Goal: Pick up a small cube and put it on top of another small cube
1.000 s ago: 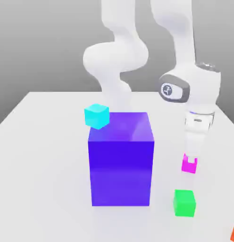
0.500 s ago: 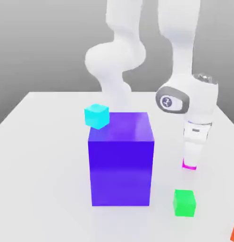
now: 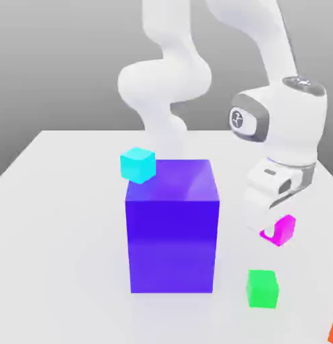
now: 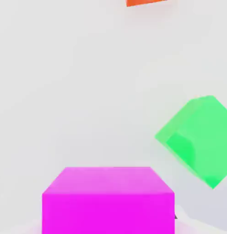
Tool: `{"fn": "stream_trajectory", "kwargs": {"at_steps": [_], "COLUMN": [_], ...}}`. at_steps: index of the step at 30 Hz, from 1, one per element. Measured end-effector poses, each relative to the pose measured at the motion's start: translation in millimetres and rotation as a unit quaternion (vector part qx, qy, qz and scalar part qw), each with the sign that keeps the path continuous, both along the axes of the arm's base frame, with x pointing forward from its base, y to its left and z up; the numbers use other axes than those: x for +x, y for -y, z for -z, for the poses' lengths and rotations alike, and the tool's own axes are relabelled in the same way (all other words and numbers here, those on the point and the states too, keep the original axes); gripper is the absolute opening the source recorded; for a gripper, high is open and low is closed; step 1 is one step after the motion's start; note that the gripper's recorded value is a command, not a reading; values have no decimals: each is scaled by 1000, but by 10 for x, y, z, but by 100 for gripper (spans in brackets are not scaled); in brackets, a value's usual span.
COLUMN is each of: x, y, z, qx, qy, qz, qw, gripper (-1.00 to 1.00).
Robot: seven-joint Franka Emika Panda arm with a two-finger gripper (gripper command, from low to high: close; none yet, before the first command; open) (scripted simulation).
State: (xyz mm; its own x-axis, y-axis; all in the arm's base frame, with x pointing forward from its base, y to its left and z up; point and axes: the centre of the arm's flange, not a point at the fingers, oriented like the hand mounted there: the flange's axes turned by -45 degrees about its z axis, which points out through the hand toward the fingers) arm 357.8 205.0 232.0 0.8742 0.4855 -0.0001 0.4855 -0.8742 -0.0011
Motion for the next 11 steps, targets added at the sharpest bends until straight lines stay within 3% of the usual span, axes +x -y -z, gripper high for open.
{"fn": "stream_trajectory", "kwargs": {"at_steps": [3, 7, 8, 11], "x": [314, 342, 336, 336], "y": [214, 182, 182, 182], "z": [-28, 381, 479, 479], "qx": [0, -1, -1, -1], "qy": [0, 1, 0, 0], "qz": [77, 82, 82, 82], "qw": [997, 997, 997, 997], "gripper": [-100, -100, 100, 100]}}
